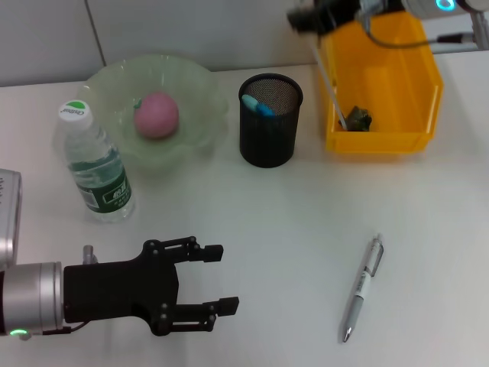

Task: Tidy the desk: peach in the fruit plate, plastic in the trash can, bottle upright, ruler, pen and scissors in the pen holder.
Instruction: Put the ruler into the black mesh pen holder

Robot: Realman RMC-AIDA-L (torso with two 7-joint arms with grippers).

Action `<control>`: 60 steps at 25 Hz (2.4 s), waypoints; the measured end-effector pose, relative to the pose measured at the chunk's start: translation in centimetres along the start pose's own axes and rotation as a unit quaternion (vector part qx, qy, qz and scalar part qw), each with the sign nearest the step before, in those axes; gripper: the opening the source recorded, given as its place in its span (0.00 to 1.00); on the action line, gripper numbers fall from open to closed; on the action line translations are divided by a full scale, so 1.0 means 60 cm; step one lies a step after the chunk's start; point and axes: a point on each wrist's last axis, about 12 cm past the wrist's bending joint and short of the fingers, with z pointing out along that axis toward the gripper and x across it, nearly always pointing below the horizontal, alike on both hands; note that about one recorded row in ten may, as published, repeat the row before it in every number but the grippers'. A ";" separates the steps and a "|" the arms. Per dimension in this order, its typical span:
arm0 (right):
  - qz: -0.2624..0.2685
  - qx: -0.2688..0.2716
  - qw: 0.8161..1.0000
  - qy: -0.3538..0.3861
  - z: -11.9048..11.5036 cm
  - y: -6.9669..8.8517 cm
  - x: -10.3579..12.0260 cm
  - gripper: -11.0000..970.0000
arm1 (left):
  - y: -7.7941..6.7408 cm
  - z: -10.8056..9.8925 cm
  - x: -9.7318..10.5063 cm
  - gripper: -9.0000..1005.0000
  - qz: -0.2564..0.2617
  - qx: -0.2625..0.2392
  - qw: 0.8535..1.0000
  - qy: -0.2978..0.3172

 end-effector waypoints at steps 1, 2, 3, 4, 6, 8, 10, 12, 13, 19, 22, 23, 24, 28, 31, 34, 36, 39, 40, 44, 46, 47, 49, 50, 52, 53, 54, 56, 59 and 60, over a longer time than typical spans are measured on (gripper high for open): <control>0.000 0.007 1.000 -0.030 0.001 -0.004 0.000 0.40 | 0.000 0.003 0.000 0.77 0.001 0.000 1.000 -0.001; -0.001 0.010 0.998 -0.054 0.004 -0.006 0.001 0.40 | 0.000 0.003 0.000 0.77 0.001 0.000 1.000 -0.001; -0.002 0.010 0.997 -0.076 0.008 -0.005 0.002 0.40 | 0.000 0.004 0.000 0.77 0.002 0.001 1.000 -0.001; -0.002 0.010 0.995 -0.097 0.013 -0.005 0.004 0.40 | 0.000 0.005 -0.001 0.77 0.003 0.001 1.000 -0.002; 0.001 0.012 0.993 -0.121 0.024 -0.005 0.007 0.40 | 0.000 0.006 -0.002 0.77 0.003 0.002 1.000 -0.002; 0.006 0.017 0.990 -0.137 0.037 -0.005 0.012 0.40 | 0.000 0.007 -0.003 0.77 0.003 0.003 1.000 -0.004; 0.004 0.022 0.989 -0.144 0.053 -0.002 0.019 0.40 | 0.001 0.008 -0.005 0.77 0.004 0.004 1.000 -0.005; 0.000 0.031 0.987 -0.155 0.072 0.003 0.028 0.40 | 0.002 0.010 -0.006 0.77 0.005 0.005 1.000 -0.005; 0.000 0.033 0.987 -0.157 0.080 0.007 0.033 0.40 | 0.002 0.010 -0.006 0.77 0.006 0.006 1.000 -0.004; 0.007 0.034 0.982 -0.187 0.102 0.031 0.051 0.40 | 0.003 0.012 -0.007 0.77 0.007 0.006 1.000 -0.003; 0.012 0.034 0.980 -0.198 0.104 0.039 0.054 0.40 | 0.003 0.013 -0.007 0.77 0.007 0.006 1.000 -0.003; 0.017 0.031 0.979 -0.200 0.105 0.041 0.055 0.40 | 0.003 0.013 -0.007 0.77 0.007 0.006 1.000 -0.003; 0.024 0.028 0.979 -0.201 0.105 0.042 0.056 0.40 | 0.004 0.013 -0.008 0.77 0.007 0.006 1.000 -0.003; 0.051 0.022 0.978 -0.199 0.108 0.039 0.065 0.40 | 0.004 0.013 -0.009 0.77 0.008 0.006 1.000 -0.003; 0.057 0.028 0.979 -0.193 0.113 0.035 0.076 0.40 | 0.004 0.013 -0.009 0.77 0.008 0.006 1.000 -0.003; 0.059 0.031 0.980 -0.187 0.119 0.033 0.085 0.40 | 0.004 0.012 -0.009 0.77 0.008 0.006 1.000 -0.003; 0.060 0.035 0.980 -0.186 0.122 0.032 0.090 0.40 | 0.004 0.011 -0.009 0.77 0.008 0.007 1.000 -0.003; 0.060 0.040 0.980 -0.186 0.127 0.032 0.096 0.40 | 0.004 0.011 -0.009 0.77 0.008 0.007 1.000 -0.003; 0.060 0.041 0.980 -0.186 0.129 0.032 0.098 0.40 | 0.004 0.011 -0.009 0.77 0.008 0.007 1.000 -0.003; 0.060 0.040 0.980 -0.183 0.134 0.034 0.101 0.41 | 0.004 0.011 -0.009 0.77 0.008 0.007 1.000 -0.003; 0.062 0.040 0.980 -0.183 0.136 0.036 0.103 0.42 | 0.004 0.011 -0.009 0.77 0.008 0.007 1.000 -0.003; 0.063 0.039 0.980 -0.182 0.138 0.037 0.104 0.42 | 0.003 0.010 -0.008 0.77 0.008 0.007 1.000 -0.003; 0.063 0.037 0.981 -0.180 0.142 0.040 0.107 0.43 | 0.003 0.010 -0.008 0.77 0.008 0.008 1.000 -0.003; 0.063 0.037 0.981 -0.179 0.143 0.041 0.108 0.43 | 0.003 0.010 -0.007 0.77 0.008 0.008 1.000 -0.003; 0.062 0.037 0.982 -0.177 0.146 0.042 0.111 0.44 | 0.002 0.010 -0.007 0.77 0.008 0.007 1.000 -0.003; 0.062 0.038 0.982 -0.176 0.147 0.041 0.113 0.44 | 0.002 0.009 -0.007 0.77 0.008 0.007 1.000 -0.003; 0.062 0.038 0.982 -0.175 0.147 0.041 0.114 0.44 | 0.002 0.009 -0.007 0.77 0.008 0.007 1.000 -0.003; 0.062 0.039 0.982 -0.173 0.148 0.041 0.115 0.45 | 0.002 0.008 -0.006 0.77 0.008 0.007 1.000 -0.003; 0.061 0.039 0.982 -0.173 0.149 0.041 0.115 0.46 | 0.001 0.007 -0.005 0.77 0.008 0.006 1.000 -0.002; 0.061 0.039 0.982 -0.172 0.149 0.041 0.116 0.46 | 0.001 0.007 -0.005 0.77 0.008 0.006 1.000 -0.002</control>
